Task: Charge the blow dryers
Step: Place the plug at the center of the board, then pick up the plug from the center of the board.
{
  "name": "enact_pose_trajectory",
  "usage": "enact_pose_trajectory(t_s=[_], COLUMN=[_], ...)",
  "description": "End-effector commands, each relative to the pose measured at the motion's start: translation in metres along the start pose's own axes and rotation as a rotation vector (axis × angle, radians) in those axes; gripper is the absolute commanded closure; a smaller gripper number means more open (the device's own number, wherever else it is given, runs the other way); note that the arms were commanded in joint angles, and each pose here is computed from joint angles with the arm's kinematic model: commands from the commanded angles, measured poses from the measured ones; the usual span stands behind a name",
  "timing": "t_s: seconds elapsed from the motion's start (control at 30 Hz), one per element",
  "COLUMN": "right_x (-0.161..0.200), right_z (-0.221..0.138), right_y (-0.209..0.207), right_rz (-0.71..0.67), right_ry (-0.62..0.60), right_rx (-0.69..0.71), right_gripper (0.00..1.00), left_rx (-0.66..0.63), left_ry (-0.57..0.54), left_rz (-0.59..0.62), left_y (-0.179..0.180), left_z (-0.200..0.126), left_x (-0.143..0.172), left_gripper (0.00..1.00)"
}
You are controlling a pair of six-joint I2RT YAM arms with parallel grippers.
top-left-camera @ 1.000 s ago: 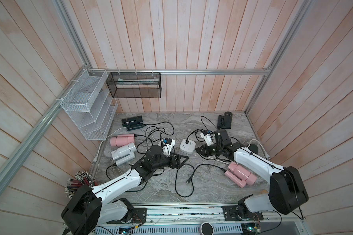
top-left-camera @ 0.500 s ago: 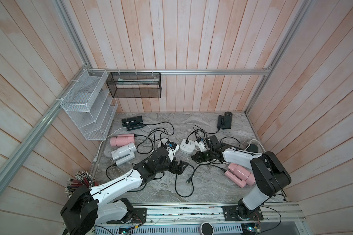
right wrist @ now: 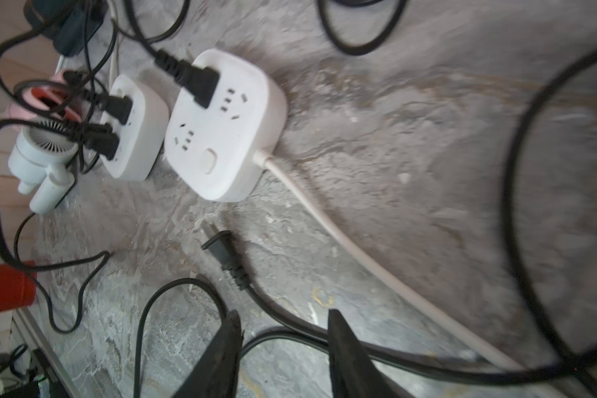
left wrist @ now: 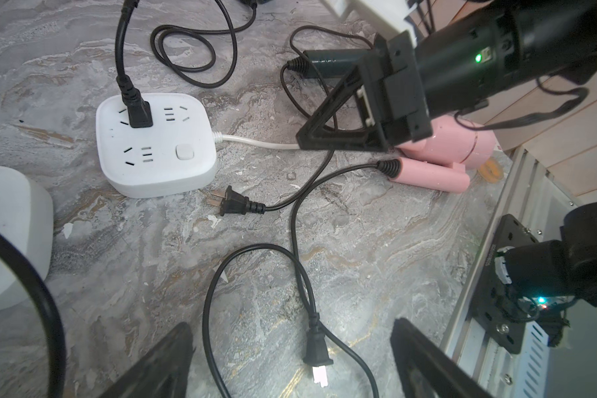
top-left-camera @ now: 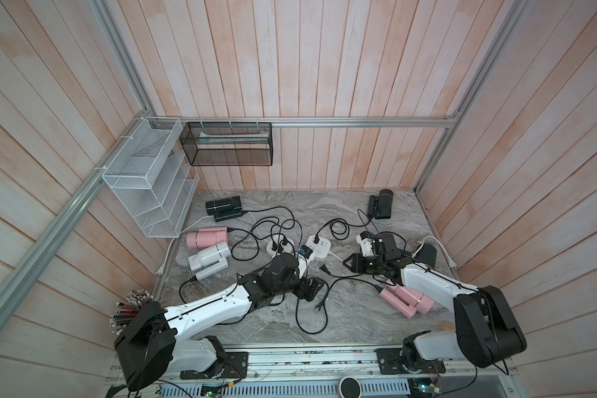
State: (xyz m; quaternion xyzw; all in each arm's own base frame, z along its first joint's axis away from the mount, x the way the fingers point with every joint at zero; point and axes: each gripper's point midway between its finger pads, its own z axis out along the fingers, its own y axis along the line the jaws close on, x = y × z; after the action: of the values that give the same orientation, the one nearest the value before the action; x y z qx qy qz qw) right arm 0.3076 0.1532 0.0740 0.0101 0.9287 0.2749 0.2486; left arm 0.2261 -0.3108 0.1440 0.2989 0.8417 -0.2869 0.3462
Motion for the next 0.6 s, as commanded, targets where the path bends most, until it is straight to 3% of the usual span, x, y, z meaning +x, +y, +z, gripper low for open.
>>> enact_pose_trajectory(t_s=[0.0,0.2,0.57], right_x=[0.006,-0.009,-0.031], right_z=[-0.009,-0.017,-0.010], right_y=[-0.033,-0.072,-0.101], right_rz=[0.115,0.171,0.218], right_ry=[-0.016,-0.079,-0.107], right_rx=[0.111,0.225,0.224], right_gripper=[0.58,0.60,0.63], left_rx=[-0.014,0.016,0.031], left_ry=[-0.012,-0.022,-0.027], left_rz=[0.034,0.023,-0.004], left_y=[-0.001,-0.007,-0.012], left_z=[0.003,0.007,0.013], left_x=[-0.010,-0.012,-0.010], left_gripper=[0.09,0.11,0.15])
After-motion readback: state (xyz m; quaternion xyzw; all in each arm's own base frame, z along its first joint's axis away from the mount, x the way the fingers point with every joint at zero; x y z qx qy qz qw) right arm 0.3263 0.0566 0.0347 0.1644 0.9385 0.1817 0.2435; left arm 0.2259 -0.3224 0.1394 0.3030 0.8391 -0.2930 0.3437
